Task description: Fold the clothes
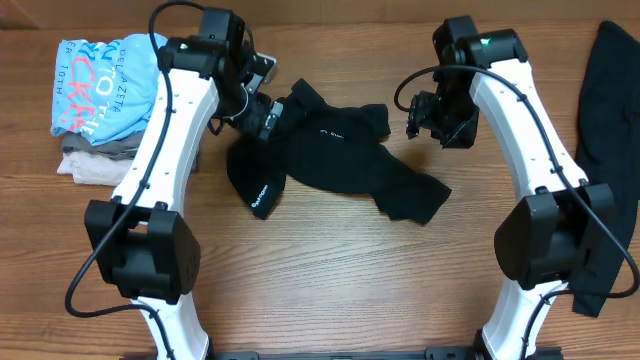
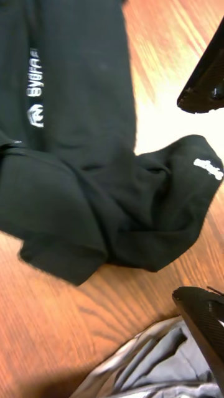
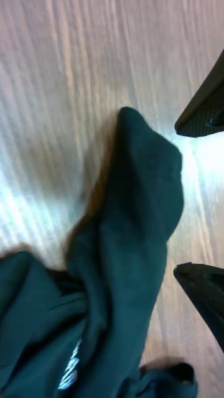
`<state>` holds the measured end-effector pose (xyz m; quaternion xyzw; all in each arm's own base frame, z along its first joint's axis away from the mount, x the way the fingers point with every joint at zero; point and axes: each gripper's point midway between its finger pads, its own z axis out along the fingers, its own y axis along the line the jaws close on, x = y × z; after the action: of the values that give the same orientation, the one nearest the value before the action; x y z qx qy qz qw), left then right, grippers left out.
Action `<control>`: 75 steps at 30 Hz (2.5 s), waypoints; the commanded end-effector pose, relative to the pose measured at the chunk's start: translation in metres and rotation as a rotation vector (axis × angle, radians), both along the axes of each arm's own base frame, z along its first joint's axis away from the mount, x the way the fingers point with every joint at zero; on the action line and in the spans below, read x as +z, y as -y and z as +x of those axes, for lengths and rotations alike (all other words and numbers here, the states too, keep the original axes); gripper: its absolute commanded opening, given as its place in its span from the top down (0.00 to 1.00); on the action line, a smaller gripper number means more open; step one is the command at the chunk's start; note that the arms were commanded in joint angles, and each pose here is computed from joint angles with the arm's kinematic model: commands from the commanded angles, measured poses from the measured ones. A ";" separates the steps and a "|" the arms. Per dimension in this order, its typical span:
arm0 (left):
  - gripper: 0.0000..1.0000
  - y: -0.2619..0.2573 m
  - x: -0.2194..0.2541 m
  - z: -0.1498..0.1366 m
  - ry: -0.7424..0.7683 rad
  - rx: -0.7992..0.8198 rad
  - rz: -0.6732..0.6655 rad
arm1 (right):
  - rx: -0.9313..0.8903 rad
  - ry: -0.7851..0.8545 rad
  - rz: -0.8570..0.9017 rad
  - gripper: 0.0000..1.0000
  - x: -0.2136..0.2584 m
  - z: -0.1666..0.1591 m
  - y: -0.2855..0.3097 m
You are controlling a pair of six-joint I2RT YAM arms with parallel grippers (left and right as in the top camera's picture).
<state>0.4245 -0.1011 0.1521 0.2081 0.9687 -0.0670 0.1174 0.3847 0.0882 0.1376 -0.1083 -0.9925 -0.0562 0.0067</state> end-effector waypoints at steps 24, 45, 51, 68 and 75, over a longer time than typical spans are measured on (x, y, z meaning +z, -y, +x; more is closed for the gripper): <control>0.27 0.006 -0.127 -0.098 -0.314 0.156 0.248 | 0.021 0.116 0.033 0.31 0.007 0.023 0.000; 0.96 0.014 0.116 0.026 0.348 0.322 0.116 | 0.136 0.253 0.266 0.35 0.075 0.007 -0.027; 0.96 0.010 0.192 0.046 0.580 0.380 0.055 | 0.169 0.249 0.262 0.35 0.085 -0.007 -0.025; 0.96 0.017 0.261 0.073 0.830 0.426 -0.077 | 0.330 0.201 0.198 0.35 0.068 -0.028 -0.055; 0.96 0.019 0.251 0.080 0.814 0.428 -0.071 | 0.238 0.043 0.109 0.35 0.009 -0.054 -0.052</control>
<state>0.5057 -0.1241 0.3855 0.0240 0.8736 0.0136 0.4859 0.3405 0.1407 0.1661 0.0338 -0.9897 -0.1376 -0.0185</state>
